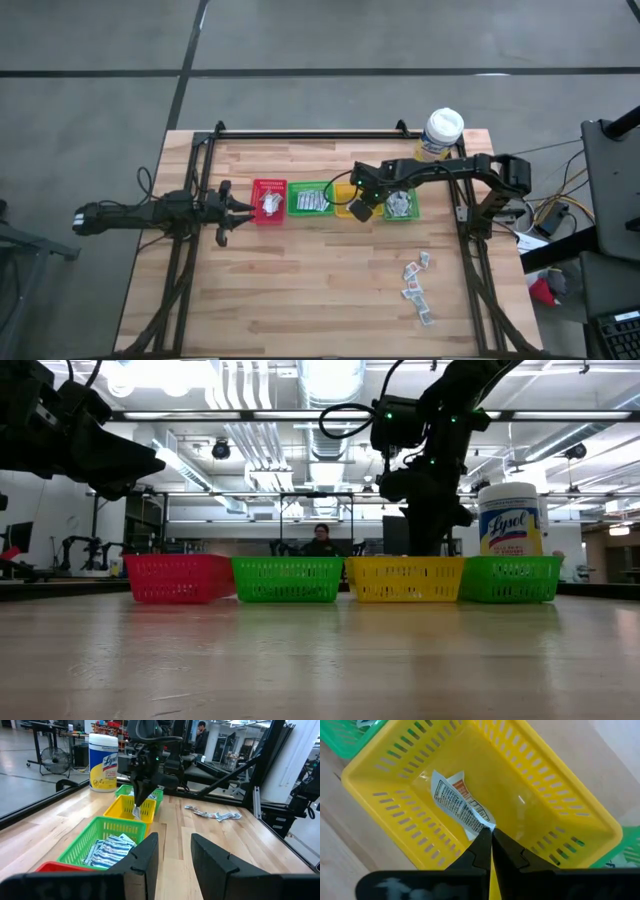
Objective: Pick & Place First Aid Supplies
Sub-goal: Put the orange ointment pack into the yellow bin
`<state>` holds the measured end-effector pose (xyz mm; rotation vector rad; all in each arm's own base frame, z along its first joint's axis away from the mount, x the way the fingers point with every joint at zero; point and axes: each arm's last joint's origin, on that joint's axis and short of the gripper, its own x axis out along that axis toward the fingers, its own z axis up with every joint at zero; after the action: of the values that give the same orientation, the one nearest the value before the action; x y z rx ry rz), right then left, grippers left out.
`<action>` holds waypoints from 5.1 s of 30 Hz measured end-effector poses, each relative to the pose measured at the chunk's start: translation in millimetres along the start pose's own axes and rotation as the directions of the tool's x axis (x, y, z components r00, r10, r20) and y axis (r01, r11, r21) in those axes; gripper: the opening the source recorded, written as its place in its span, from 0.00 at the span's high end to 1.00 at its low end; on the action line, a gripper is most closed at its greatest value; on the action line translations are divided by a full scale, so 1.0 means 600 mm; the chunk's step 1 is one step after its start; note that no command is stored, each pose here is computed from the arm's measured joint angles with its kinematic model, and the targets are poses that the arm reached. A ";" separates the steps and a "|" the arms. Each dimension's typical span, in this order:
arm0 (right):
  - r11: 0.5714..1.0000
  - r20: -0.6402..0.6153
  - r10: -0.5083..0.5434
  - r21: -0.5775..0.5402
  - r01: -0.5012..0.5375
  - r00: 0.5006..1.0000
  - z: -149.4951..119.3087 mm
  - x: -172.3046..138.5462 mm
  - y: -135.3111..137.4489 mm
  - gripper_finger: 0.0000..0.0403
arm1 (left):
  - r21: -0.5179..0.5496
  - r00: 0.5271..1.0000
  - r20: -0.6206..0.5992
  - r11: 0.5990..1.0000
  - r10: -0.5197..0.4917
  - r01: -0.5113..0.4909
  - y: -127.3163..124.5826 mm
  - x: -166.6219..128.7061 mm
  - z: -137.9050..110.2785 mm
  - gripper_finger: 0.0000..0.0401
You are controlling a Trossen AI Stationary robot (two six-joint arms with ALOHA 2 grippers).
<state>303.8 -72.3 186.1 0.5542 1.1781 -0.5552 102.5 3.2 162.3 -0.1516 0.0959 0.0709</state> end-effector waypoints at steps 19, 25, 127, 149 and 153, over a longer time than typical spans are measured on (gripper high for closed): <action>0.990 -0.060 0.002 -0.144 -0.010 0.998 0.010 -0.034 0.006 0.75 | 0.000 1.000 0.000 1.000 0.000 0.000 0.000 0.000 0.000 0.72; 0.972 -0.253 -0.079 -0.235 0.018 0.964 -0.019 -0.094 0.024 0.77 | 0.000 1.000 0.000 1.000 0.000 0.000 0.000 0.000 0.000 0.72; 0.871 -0.377 -0.074 0.426 0.244 0.923 -0.351 -0.041 0.013 0.67 | 0.000 1.000 0.000 1.000 0.000 0.000 0.000 0.000 0.000 0.72; 0.825 -0.374 -0.057 0.505 0.254 0.926 -0.358 -0.020 0.008 0.59 | 0.000 1.000 0.000 1.000 0.001 -0.001 0.000 0.000 0.000 0.72; 0.824 -0.388 -0.088 0.489 0.286 0.918 -0.362 -0.010 0.005 0.58 | 0.001 1.000 0.000 1.000 0.001 -0.001 0.000 0.000 0.000 0.72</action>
<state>153.8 74.8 130.0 1.0607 1.4293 -1.0092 102.5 3.2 162.2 -0.1508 0.0962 0.0716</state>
